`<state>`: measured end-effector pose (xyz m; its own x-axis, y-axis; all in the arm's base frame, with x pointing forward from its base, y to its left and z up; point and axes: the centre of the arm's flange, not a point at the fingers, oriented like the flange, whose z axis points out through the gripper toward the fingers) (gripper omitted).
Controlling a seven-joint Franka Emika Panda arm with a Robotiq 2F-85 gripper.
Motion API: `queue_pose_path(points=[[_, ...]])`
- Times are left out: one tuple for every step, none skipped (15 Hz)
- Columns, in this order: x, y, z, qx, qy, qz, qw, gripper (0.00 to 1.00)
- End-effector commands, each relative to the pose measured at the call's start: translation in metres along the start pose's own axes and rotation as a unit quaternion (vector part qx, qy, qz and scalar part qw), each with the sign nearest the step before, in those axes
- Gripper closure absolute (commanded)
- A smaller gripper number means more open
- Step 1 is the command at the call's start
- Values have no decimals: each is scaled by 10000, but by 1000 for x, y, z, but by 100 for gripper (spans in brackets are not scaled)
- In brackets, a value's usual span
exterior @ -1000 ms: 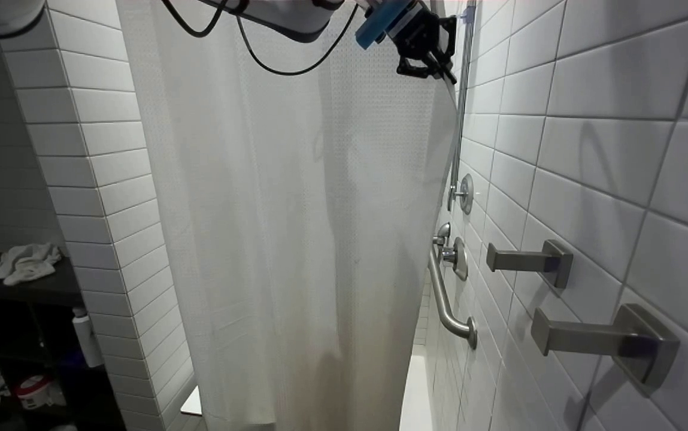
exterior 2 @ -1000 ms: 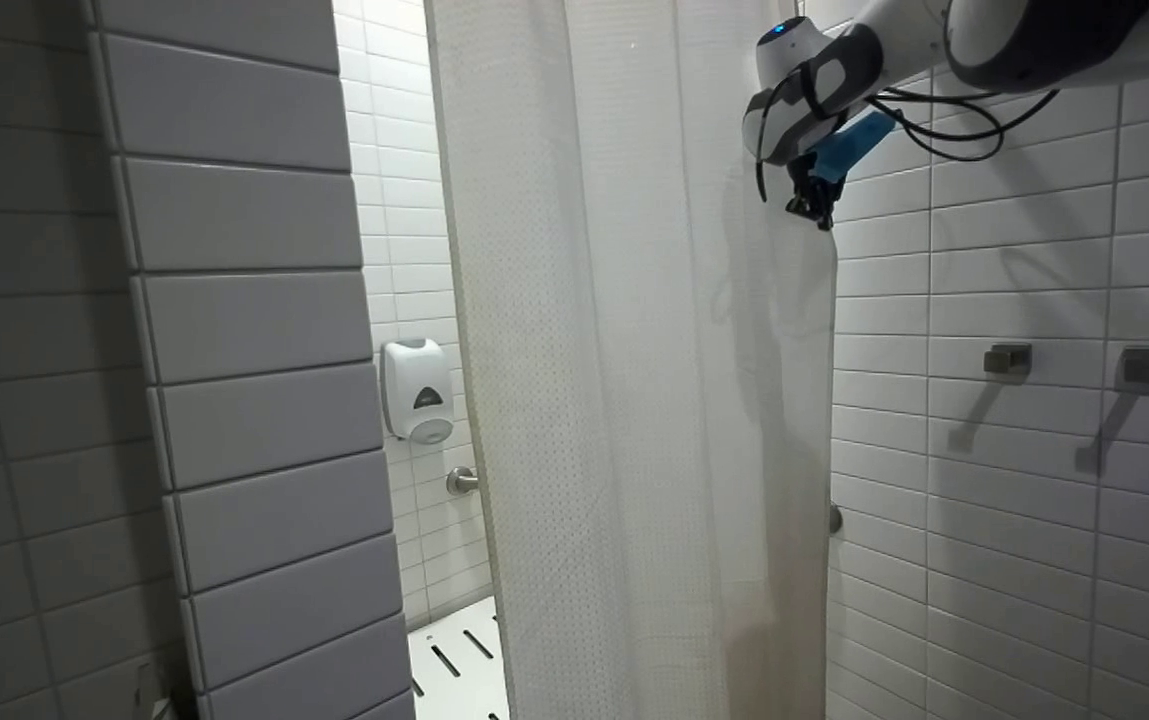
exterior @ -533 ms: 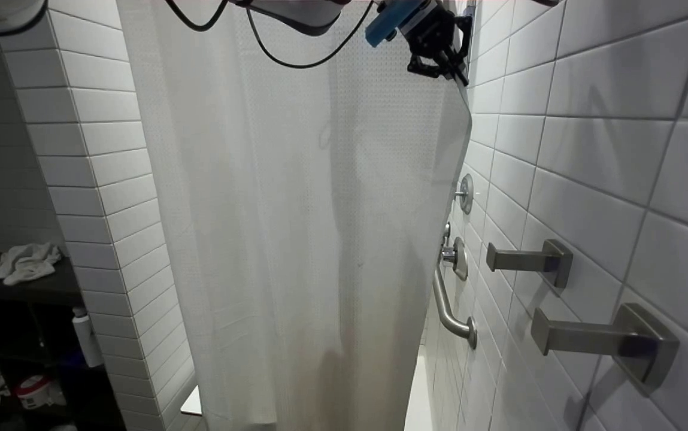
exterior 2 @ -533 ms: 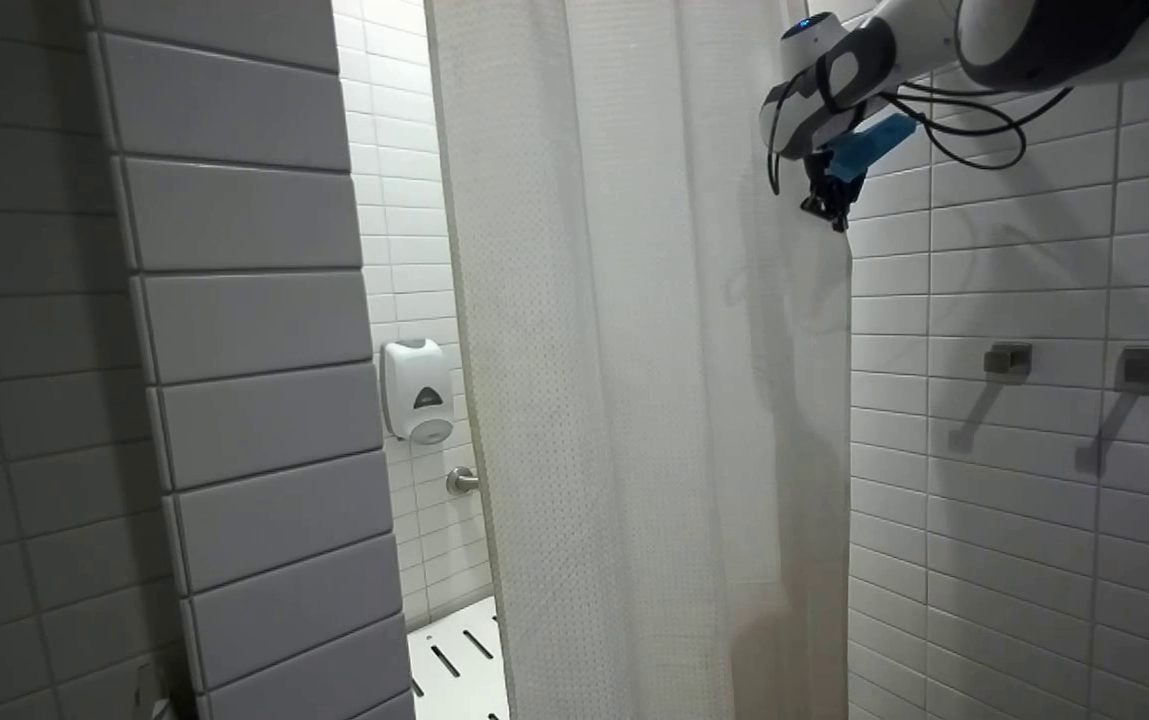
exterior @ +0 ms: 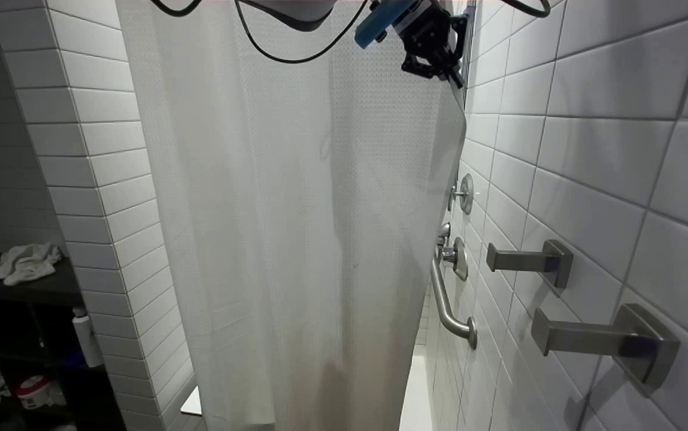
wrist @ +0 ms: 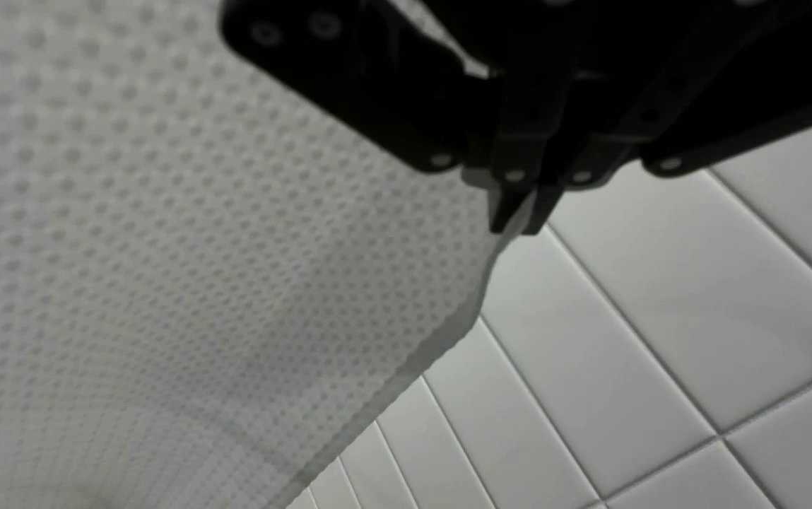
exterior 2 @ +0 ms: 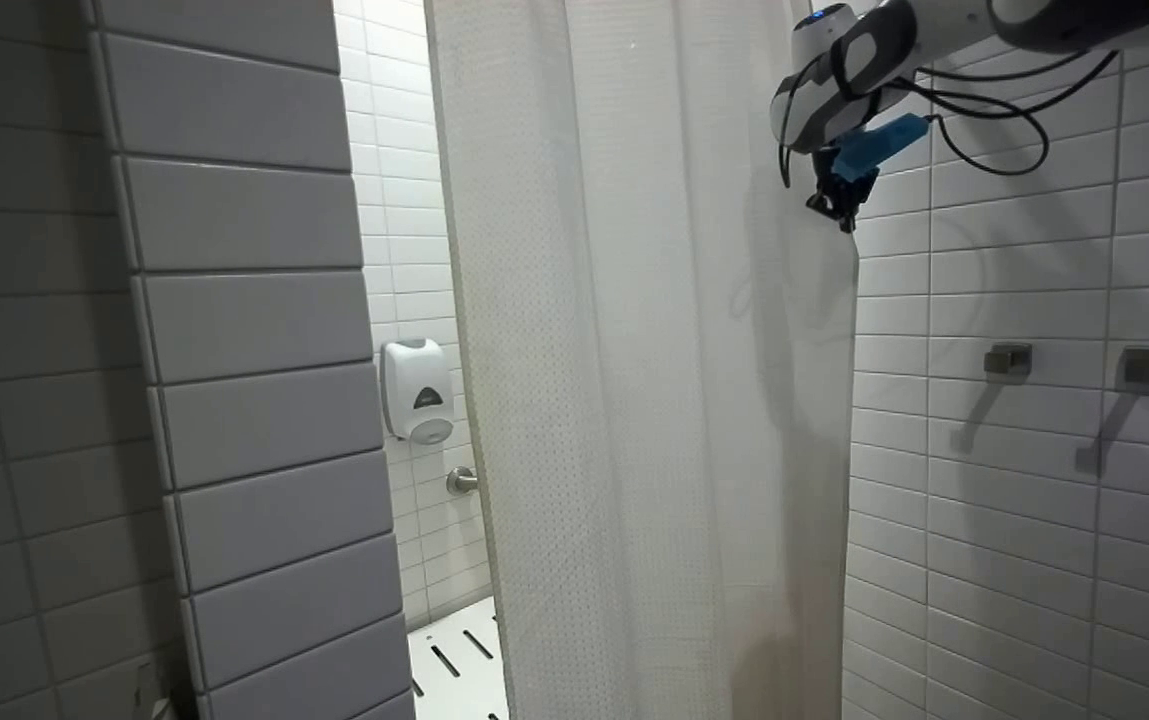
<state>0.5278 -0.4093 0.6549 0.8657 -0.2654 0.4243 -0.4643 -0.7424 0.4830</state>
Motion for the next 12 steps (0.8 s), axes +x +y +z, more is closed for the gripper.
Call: queue_pose_path(points=[[-49,-21,54,370,-650,178,9970,100],[-51,-19,54,385,-647,210,9969,100],[-53,-17,54,398,-646,238,9968,100],[-55,-15,55,417,-639,262,9967,100],[-56,-13,55,441,-628,292,9966,100],[-57,-10,56,471,-614,328,9965,100],[-58,-7,57,496,-600,357,9963,100],[-58,-4,58,530,-581,396,9961,100],[-58,-2,59,551,-564,436,9959,100],[-59,1,60,581,-542,481,9957,100],[-58,5,62,621,-518,524,9953,100],[-59,8,63,662,-490,573,9950,100]])
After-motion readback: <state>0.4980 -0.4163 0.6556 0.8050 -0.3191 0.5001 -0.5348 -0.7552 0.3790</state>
